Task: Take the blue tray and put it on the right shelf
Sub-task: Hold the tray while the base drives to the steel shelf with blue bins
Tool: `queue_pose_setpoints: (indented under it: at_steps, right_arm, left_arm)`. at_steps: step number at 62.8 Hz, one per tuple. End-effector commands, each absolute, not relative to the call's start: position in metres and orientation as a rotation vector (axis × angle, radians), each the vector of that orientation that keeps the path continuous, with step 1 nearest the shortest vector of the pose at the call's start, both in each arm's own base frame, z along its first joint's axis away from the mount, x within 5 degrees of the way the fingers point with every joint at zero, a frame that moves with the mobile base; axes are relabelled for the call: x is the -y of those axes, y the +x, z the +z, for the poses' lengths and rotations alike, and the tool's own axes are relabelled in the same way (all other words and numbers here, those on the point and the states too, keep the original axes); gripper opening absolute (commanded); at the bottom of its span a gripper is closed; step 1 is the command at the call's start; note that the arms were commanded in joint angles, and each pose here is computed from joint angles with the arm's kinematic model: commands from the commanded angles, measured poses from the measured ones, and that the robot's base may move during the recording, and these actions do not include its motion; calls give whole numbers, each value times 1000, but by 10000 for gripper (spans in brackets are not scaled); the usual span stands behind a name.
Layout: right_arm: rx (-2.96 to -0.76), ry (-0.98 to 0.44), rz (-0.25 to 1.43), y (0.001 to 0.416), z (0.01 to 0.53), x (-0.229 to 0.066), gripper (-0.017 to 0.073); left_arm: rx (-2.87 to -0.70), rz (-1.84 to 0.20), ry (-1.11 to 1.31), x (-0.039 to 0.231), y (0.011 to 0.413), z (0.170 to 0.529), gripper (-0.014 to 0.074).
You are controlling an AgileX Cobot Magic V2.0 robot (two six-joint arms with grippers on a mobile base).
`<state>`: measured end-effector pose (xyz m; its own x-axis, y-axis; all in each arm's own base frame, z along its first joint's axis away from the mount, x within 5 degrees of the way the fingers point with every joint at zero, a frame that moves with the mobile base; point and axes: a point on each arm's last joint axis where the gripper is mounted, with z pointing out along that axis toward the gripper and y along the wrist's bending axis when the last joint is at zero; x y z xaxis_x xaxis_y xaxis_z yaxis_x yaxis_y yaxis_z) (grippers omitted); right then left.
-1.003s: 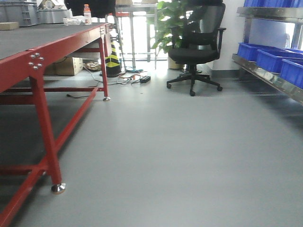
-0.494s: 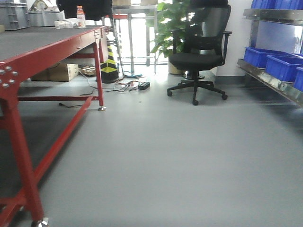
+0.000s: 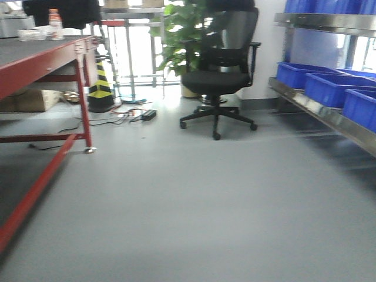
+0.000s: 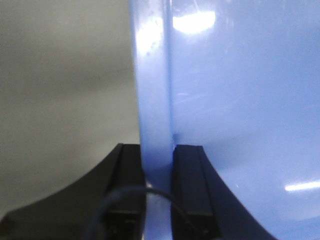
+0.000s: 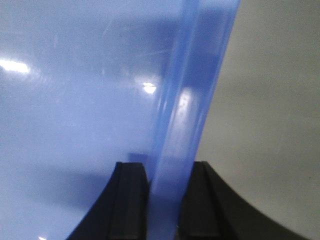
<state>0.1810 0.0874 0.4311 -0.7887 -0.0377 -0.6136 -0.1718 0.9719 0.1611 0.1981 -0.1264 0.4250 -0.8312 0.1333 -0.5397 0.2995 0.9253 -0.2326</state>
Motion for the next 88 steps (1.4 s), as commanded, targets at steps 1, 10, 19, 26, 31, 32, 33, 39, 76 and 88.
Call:
queue_pose_setpoints:
  at_steps: [1, 10, 19, 26, 31, 32, 33, 39, 76, 88]
  right_arm:
    - [-2357, -173, 265, 179, 446, -83, 57]
    - [-2357, -173, 265, 179, 446, -83, 57]
    - [-2357, -173, 267, 179, 446, -83, 57]
    - [-2357, -173, 267, 179, 446, -83, 57]
    - [-2357, -173, 267, 179, 446, -83, 57]
    - [-2357, -173, 267, 179, 446, -83, 57]
    - [-2357, -173, 267, 179, 446, -83, 57]
    - [-2357, -173, 267, 179, 446, -83, 57]
    - [-2358, -173, 267, 179, 446, -83, 57]
    - [-2360, -173, 266, 180, 446, -83, 57]
  left_arm:
    - [-2587, -391, 361, 121, 186, 432, -48]
    - [-2590, -404, 362, 122, 185, 432, -48]
    - [-2590, -404, 362, 122, 185, 432, -48]
    - [-2590, -404, 362, 122, 185, 432, -48]
    - [-2590, -406, 363, 122, 185, 432, -48]
    - [-2590, -406, 363, 122, 185, 432, -48]
    - [-2590, -406, 363, 122, 185, 432, -48]
    - [-2590, -406, 363, 122, 185, 432, -48]
    - [-2591, -412, 363, 122, 185, 432, -48]
    - [-2591, -412, 363, 122, 185, 432, -48]
